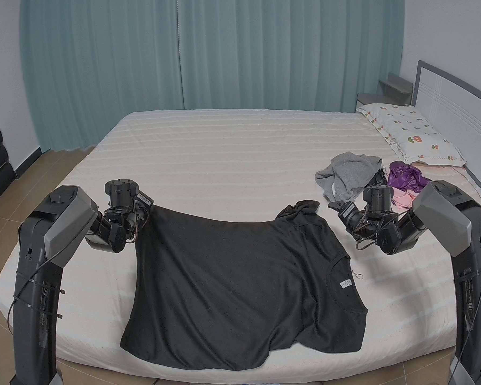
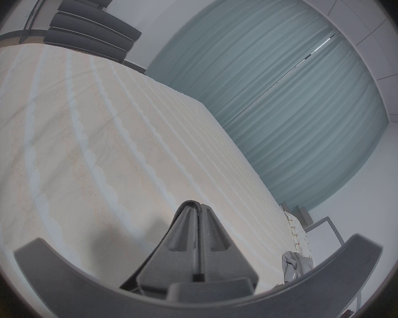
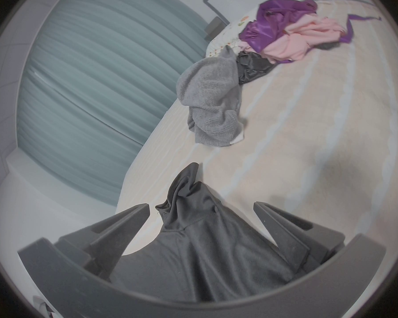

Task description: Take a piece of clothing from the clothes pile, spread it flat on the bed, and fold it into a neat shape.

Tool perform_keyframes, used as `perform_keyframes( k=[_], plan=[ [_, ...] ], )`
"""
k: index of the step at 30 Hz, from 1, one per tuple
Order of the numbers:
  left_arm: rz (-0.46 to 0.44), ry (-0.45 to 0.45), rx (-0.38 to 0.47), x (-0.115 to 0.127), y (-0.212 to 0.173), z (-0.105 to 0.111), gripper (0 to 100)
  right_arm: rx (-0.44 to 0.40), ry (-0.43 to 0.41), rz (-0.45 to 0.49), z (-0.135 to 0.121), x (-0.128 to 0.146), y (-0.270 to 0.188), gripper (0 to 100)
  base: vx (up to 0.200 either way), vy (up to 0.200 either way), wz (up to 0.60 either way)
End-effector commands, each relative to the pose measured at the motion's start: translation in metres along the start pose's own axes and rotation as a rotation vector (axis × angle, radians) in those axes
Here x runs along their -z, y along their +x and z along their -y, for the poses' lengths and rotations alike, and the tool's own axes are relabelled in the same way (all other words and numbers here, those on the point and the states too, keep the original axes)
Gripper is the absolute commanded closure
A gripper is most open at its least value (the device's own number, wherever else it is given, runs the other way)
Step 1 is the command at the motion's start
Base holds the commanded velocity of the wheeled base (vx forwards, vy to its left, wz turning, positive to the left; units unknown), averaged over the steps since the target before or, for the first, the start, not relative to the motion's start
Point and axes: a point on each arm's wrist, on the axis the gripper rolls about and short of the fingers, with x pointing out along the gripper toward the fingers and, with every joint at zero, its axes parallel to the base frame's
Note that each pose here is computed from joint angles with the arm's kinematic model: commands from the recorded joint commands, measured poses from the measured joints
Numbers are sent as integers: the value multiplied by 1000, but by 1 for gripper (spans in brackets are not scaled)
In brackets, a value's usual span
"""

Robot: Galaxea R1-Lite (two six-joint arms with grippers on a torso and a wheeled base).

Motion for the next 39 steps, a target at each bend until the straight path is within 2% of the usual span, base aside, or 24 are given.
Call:
perform_keyframes(
  k=[1,8,14,15,20,25,34,39],
  plan=[
    [-8,1,-11,3,1,-4,100,20,-82,-8,4,-7,22,0,0,0,0],
    [-9,1,-15,3,1,-5,100,4,-223,-87,17,11,47,0,0,0,0],
    [-17,2,-16,4,1,-7,100,-20,-234,-115,21,21,58,0,0,0,0],
    [-17,2,-16,4,1,-7,100,-27,-234,-124,21,23,59,100,0,0,0],
    [-23,3,-21,5,0,-8,100,-26,-227,-117,26,23,63,100,0,0,0],
    [-21,3,-21,5,1,-8,100,-23,-214,-82,24,8,59,100,0,0,0],
    [1,-6,-20,-5,3,-11,100,17,-174,-3,39,-37,40,100,0,0,0],
    [5,-8,-17,-6,3,-12,100,39,-165,-10,48,-38,38,100,0,0,0]
  ],
)
